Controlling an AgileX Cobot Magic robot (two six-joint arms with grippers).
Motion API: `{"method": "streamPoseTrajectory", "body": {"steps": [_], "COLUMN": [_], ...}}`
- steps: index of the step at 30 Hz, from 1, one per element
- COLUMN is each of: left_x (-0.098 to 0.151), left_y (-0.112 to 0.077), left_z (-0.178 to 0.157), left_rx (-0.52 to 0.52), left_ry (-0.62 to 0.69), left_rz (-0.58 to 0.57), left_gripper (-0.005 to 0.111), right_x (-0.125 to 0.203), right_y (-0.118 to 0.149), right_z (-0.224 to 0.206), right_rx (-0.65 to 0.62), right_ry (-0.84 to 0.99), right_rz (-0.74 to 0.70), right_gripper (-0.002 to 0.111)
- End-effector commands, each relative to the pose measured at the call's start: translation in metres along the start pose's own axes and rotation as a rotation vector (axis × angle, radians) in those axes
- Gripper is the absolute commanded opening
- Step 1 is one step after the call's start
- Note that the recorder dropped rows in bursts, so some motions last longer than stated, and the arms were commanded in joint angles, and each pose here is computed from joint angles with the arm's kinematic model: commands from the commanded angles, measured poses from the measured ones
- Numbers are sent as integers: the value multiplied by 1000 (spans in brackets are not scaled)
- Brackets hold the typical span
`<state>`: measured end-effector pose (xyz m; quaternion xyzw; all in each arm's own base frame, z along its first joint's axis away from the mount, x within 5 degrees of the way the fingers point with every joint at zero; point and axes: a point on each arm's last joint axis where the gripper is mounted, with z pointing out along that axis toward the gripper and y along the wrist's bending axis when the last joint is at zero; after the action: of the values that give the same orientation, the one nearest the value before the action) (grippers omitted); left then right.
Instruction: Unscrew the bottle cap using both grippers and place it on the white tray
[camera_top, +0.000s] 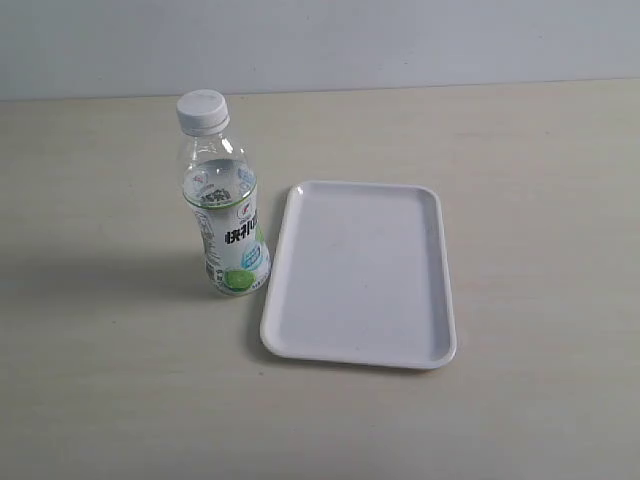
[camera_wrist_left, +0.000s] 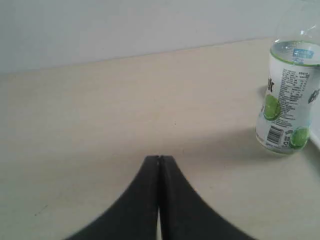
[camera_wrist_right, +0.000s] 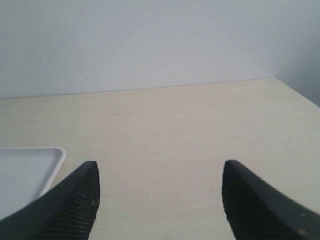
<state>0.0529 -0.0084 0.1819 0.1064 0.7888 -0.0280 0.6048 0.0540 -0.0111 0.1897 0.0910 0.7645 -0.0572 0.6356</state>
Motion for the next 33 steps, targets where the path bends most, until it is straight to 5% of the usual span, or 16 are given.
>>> {"method": "streamPoseTrajectory", "body": {"steps": [1,15,23,28,31,33], "left_x": [-13,-41,-76,-123,-111,-88], "left_y": [0,-1,3,8,3,-15], "left_z": [-1,-10,-29,19,69,108], "left_rx": [4,97,193,74,74,197], "left_ry": [-156,-469,-862,-642,-433,-266], "left_rz": [11,-366,-474,-368,-323,-179], "left_gripper": [0,0,0,0,0,7], "right_x": [1,1,1,1,1,1], "right_y": [0,0,0,0,0,0], "right_z": [0,0,0,0,0,0], "right_rx": [5,5,5,5,5,5], "right_ry": [-9,-9,-9,-9,-9,-9], "right_rz": [-1,-1,-1,-1,-1,-1], "right_gripper": [66,66,66,66,66,66]}}
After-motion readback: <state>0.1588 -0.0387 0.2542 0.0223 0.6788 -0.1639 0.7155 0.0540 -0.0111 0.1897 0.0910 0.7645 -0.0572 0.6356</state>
